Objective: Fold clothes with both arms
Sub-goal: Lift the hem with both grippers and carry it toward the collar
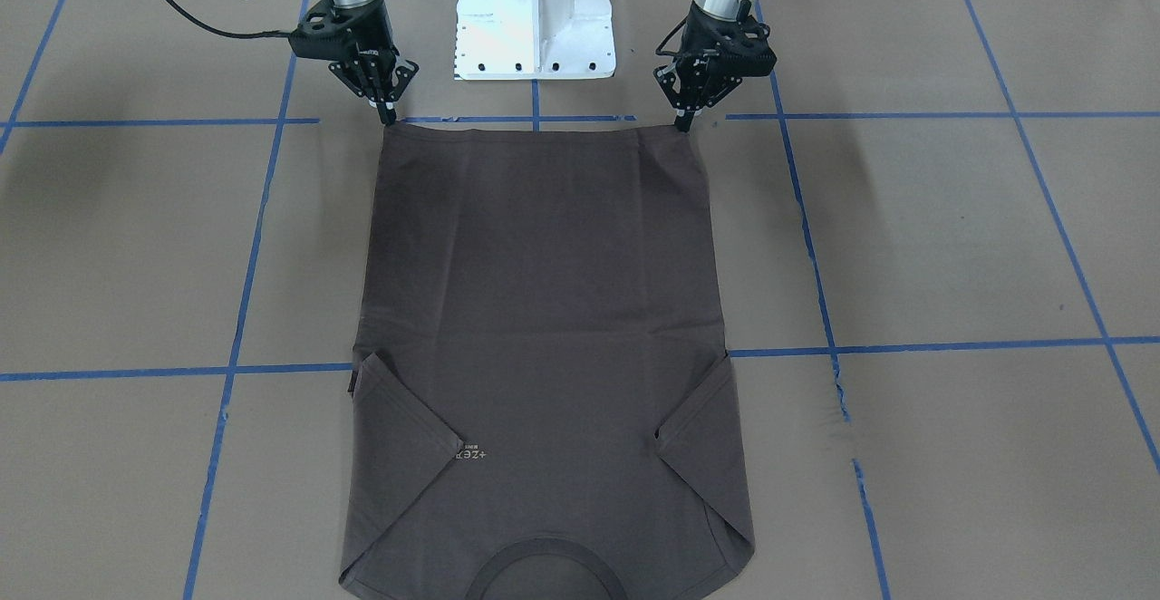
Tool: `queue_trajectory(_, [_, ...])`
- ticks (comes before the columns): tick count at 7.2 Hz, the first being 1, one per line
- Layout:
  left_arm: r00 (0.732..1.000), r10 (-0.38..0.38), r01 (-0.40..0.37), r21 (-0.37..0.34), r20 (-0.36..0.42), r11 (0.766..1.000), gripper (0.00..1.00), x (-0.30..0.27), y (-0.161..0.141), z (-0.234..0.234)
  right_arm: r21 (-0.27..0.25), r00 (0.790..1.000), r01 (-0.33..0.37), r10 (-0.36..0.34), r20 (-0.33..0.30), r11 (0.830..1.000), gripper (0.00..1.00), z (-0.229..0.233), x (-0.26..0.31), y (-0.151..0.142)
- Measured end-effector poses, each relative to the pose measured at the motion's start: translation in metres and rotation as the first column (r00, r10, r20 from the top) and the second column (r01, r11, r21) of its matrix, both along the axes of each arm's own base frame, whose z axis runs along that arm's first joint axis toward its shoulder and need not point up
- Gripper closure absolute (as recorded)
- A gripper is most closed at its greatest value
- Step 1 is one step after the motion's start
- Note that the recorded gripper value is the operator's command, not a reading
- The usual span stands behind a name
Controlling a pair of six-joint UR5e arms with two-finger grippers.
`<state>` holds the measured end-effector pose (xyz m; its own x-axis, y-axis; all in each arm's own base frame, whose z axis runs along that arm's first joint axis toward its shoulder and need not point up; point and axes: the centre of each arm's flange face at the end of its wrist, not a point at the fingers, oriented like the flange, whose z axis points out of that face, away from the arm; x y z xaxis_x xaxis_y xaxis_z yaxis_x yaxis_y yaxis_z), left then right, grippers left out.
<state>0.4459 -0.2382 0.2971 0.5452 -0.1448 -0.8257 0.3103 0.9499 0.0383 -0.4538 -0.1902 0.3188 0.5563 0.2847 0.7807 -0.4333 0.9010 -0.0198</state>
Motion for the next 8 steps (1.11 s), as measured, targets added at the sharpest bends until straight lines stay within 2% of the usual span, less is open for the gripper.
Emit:
queue_trajectory(1, [1.0,0.021,-0.021,-0.004,-0.002,1.0,1.0,-0.026,0.007,-0.03,-0.006,1.0,0.009,-0.009,0.015,1.0,1.0,-0.029,0.027,0.003])
queue_trajectory(3, [0.993,0.107,-0.11,-0.05,-0.046,0.993,1.0,-0.105,0.032,-0.104,-0.034,0.996,0.073,-0.071,0.054,0.997,1.0,-0.097,0.104,0.022])
queue_trajectory(5, [0.988,0.136,-0.141,-0.067,-0.078,0.988,1.0,-0.149,0.035,-0.131,-0.065,0.993,0.106,-0.102,0.065,0.992,1.0,-0.13,0.152,0.026])
queue_trajectory(7, [0.987,0.158,-0.159,0.0,-0.037,0.987,1.0,-0.132,0.015,-0.135,-0.069,0.997,0.071,-0.068,0.041,0.995,1.0,-0.132,0.163,0.005])
queue_trajectory(8, [0.99,0.141,-0.141,0.044,-0.002,0.989,1.0,-0.123,-0.011,-0.136,-0.057,0.998,0.049,-0.048,0.03,0.997,1.0,-0.135,0.163,-0.019])
